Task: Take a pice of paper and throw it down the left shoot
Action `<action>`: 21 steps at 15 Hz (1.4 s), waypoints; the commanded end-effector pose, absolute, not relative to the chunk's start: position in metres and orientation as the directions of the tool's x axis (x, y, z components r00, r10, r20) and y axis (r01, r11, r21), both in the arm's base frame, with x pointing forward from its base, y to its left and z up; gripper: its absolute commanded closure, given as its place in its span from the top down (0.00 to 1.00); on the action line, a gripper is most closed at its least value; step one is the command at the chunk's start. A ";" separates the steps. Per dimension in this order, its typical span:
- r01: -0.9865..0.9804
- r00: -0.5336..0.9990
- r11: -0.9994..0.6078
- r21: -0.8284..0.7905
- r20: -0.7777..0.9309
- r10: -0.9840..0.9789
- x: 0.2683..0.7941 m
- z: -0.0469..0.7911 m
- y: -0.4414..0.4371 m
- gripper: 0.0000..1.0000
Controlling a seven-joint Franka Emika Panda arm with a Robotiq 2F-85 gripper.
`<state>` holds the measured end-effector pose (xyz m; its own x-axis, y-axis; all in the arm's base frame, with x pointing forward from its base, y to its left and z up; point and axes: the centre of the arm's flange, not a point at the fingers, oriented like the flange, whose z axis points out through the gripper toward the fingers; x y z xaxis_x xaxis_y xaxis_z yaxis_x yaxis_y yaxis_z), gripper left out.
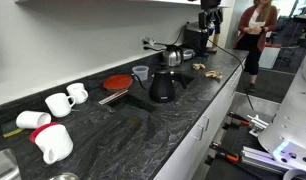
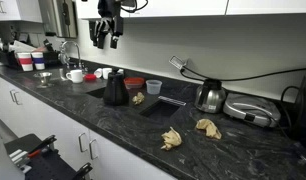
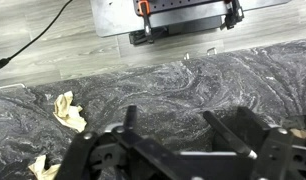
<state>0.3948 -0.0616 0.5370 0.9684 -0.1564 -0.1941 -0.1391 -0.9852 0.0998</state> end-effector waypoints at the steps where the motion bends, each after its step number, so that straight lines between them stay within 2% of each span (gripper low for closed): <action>1: -0.139 0.969 -0.985 0.100 -0.194 -0.156 0.395 0.537 -0.062 1.00; 10: -0.420 0.893 -0.894 0.155 -0.102 -0.438 0.396 0.516 -0.146 1.00; 11: -0.367 0.914 -0.921 0.133 -0.135 -0.384 0.395 0.522 -0.134 1.00; 21: -0.365 0.914 -0.921 0.137 -0.134 -0.382 0.396 0.520 -0.133 1.00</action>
<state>0.3961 -0.1334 0.5202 0.9144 -0.3819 -0.1339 -0.3647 -0.9211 0.1365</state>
